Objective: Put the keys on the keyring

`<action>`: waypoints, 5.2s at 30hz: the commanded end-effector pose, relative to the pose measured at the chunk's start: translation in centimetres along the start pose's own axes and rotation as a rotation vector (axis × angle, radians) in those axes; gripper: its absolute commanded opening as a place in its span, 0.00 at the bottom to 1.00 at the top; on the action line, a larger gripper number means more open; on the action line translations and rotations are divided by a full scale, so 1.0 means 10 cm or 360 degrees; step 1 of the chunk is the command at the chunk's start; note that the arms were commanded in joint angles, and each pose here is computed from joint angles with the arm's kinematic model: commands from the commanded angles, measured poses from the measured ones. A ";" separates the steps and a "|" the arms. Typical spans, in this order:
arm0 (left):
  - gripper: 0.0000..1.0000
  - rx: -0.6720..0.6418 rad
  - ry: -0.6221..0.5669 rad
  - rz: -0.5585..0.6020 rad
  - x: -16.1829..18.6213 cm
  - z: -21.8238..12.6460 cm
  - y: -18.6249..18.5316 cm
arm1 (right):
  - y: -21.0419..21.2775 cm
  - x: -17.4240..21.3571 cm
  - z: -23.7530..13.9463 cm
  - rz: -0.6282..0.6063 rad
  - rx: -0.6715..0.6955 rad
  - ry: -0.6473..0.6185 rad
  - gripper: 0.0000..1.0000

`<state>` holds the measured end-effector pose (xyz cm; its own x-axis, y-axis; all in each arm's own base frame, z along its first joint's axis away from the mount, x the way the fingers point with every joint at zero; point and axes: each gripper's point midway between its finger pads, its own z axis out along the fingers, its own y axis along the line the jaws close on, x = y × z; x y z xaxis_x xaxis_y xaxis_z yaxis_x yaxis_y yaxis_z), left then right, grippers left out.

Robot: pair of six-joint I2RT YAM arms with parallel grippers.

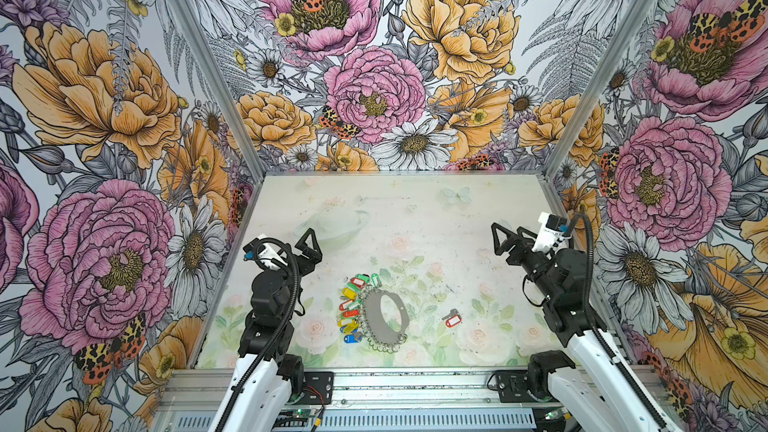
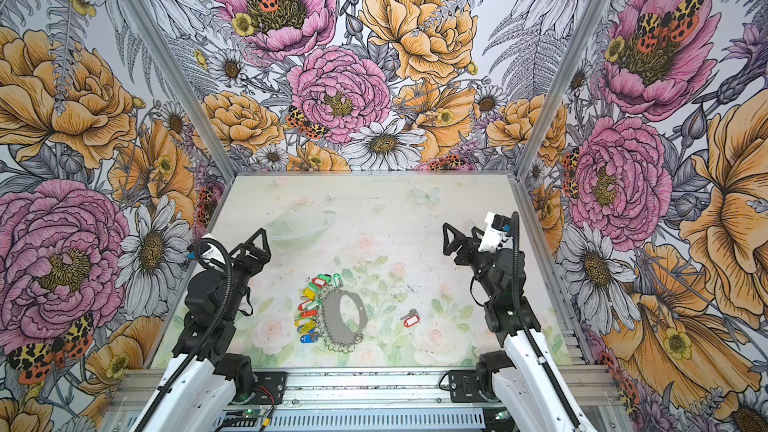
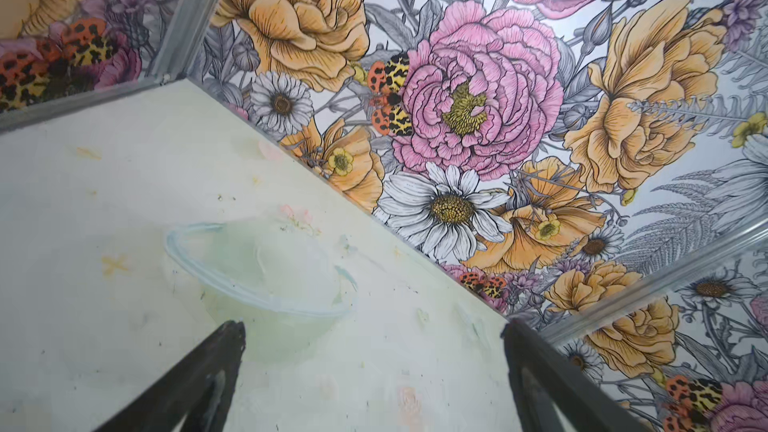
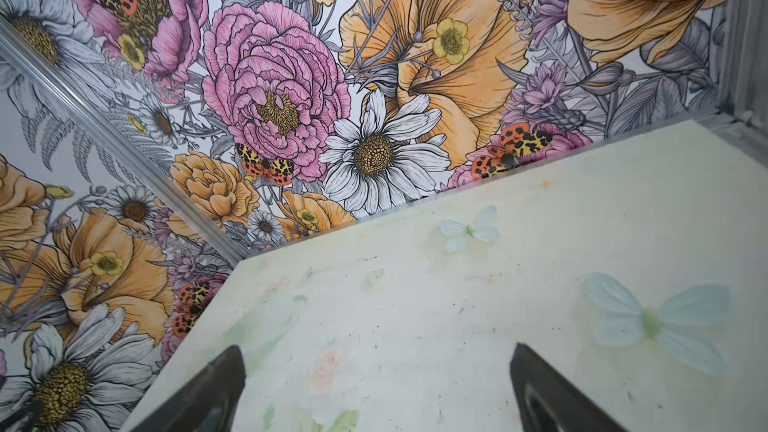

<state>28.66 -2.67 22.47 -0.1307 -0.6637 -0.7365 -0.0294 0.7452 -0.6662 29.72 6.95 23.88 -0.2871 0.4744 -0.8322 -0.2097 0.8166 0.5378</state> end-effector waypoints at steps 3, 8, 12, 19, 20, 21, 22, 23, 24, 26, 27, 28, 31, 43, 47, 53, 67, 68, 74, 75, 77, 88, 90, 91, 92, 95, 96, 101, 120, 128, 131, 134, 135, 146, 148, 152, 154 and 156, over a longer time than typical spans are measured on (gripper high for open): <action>0.99 -0.0107 0.0569 -0.0003 0.75 0.03 0.00 | -0.11 0.45 0.02 0.0232 0.0002 0.0275 0.99; 0.99 -0.0101 0.1008 0.0190 1.56 -0.10 -0.33 | -0.15 0.74 0.16 0.0295 0.0061 0.0532 1.00; 0.99 -0.0102 0.1326 0.0317 2.10 -0.32 -0.66 | -0.15 0.91 0.26 0.0282 0.0110 0.0632 0.99; 0.99 -0.0178 0.1629 0.0435 2.75 -0.54 -0.91 | -0.12 0.95 0.35 0.0236 0.0158 0.0647 1.00; 0.99 -0.0196 0.1646 0.0443 2.81 -0.52 -0.91 | -0.11 0.95 0.35 0.0233 0.0157 0.0649 1.00; 0.99 -0.0212 0.1661 0.0456 2.86 -0.50 -0.90 | -0.10 0.94 0.35 0.0228 0.0155 0.0647 1.00; 0.99 -0.0233 0.1669 0.0474 2.90 -0.48 -0.89 | -0.10 0.94 0.35 0.0227 0.0155 0.0642 0.99; 0.99 -0.0251 0.1675 0.0484 2.94 -0.45 -0.87 | -0.09 0.94 0.35 0.0226 0.0153 0.0644 0.99; 0.99 -0.0273 0.1682 0.0488 2.97 -0.43 -0.86 | -0.08 0.94 0.35 0.0227 0.0149 0.0645 1.00; 0.99 -0.0322 0.1690 0.0487 3.02 -0.38 -0.80 | -0.07 0.93 0.34 0.0225 0.0143 0.0644 1.00; 0.98 -0.0355 0.1694 0.0479 3.04 -0.35 -0.75 | -0.07 0.94 0.32 0.0222 0.0145 0.0649 0.99; 0.99 -0.0388 0.1700 0.0473 3.06 -0.32 -0.69 | -0.08 0.95 0.31 0.0224 0.0152 0.0652 0.99; 0.99 -0.0466 0.1689 0.0480 3.08 -0.24 -0.56 | -0.08 0.97 0.29 0.0222 0.0158 0.0658 1.00; 0.99 -0.0612 0.1526 0.0632 2.97 0.46 -0.25 | -0.08 0.99 0.22 0.0196 0.0215 0.0717 0.99; 0.99 -0.0634 0.1458 0.0627 2.88 0.89 -0.14 | -0.06 1.05 0.22 0.0193 0.0231 0.0772 1.00; 0.99 -0.0565 0.1381 0.0568 2.73 1.31 -0.26 | 0.18 1.24 0.27 0.0133 0.0169 0.0895 0.98; 0.99 -0.0416 0.1289 0.0608 2.36 0.78 -0.46 | 0.51 1.79 0.44 -0.0027 0.0167 0.1160 0.85; 0.99 -0.0407 0.1279 0.0611 2.34 0.74 -0.46 | 0.50 1.85 0.43 -0.0021 0.0179 0.1187 0.84; 0.99 -0.0381 0.1222 0.0565 2.25 0.62 -0.37 | 0.30 2.18 0.16 -0.0060 0.0391 0.1393 0.74; 0.99 -0.0377 0.1207 0.0551 2.23 0.62 -0.36 | 0.27 2.21 0.10 -0.0080 0.0425 0.1426 0.73; 0.99 -0.0380 0.1185 0.0529 2.19 0.61 -0.31 | 0.19 2.26 -0.08 -0.0114 0.0505 0.1493 0.71; 0.99 -0.0413 0.1146 0.0481 2.13 0.67 -0.17 | 0.12 2.38 -0.54 -0.0128 0.0609 0.1662 0.56; 0.99 -0.0410 0.1143 0.0469 2.13 0.67 -0.18 | 0.05 2.43 -0.58 -0.0149 0.0658 0.1689 0.52; 0.99 -0.0411 0.1144 0.0471 2.13 0.67 -0.17 | 0.03 2.45 -0.58 -0.0160 0.0672 0.1698 0.51; 0.99 -0.0411 0.1145 0.0471 2.13 0.67 -0.17 | -0.01 2.47 -0.59 -0.0178 0.0696 0.1707 0.49; 0.99 -0.0411 0.1147 0.0477 2.14 0.67 -0.17 | -0.11 2.50 -0.60 -0.0230 0.0768 0.1717 0.44; 0.99 -0.0413 0.1152 0.0476 2.14 0.67 -0.16 | -0.12 2.50 -0.60 -0.0237 0.0777 0.1722 0.43; 0.99 -0.0415 0.1151 0.0472 2.14 0.68 -0.16 | -0.20 2.49 -0.59 -0.0294 0.0845 0.1719 0.33; 0.99 -0.0431 0.1140 0.0469 2.14 0.67 -0.09 | -0.36 2.44 -0.42 -0.0499 0.1011 0.1676 0.24; 0.99 -0.0443 0.1139 0.0466 2.14 0.67 -0.05 | -0.38 2.34 -0.27 -0.0567 0.1035 0.1629 0.25; 0.99 -0.0444 0.1134 0.0463 2.12 0.67 -0.05 | -0.40 2.31 -0.18 -0.0616 0.1057 0.1611 0.25; 0.98 -0.0446 0.1129 0.0463 2.11 0.66 -0.04 | -0.38 2.33 -0.11 -0.0646 0.1055 0.1630 0.25; 0.99 -0.0446 0.1128 0.0462 2.11 0.66 -0.04 | -0.38 2.35 -0.08 -0.0655 0.1057 0.1636 0.25; 0.99 -0.0468 0.1099 0.0457 2.01 0.63 0.03 | -0.33 2.44 0.23 -0.0745 0.1023 0.1644 0.27; 0.99 -0.0473 0.1084 0.0448 1.97 0.64 0.04 | -0.28 2.44 0.40 -0.0758 0.1000 0.1622 0.28; 0.99 -0.0466 0.1070 0.0440 1.89 0.63 0.03 | -0.24 2.38 0.78 -0.0778 0.0978 0.1550 0.28; 0.99 -0.0464 0.1064 0.0448 1.85 0.61 0.02 | -0.25 2.36 0.97 -0.0764 0.0963 0.1532 0.27; 0.99 -0.0463 0.1057 0.0453 1.81 0.58 0.02 | -0.23 2.31 1.14 -0.0754 0.0935 0.1500 0.27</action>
<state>32.36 -15.96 8.02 -0.7450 -0.3446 -0.5711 -0.1478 0.9202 -0.3623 31.89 19.14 2.01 -0.9323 -0.1227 -0.3402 -0.0738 0.9854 -0.1532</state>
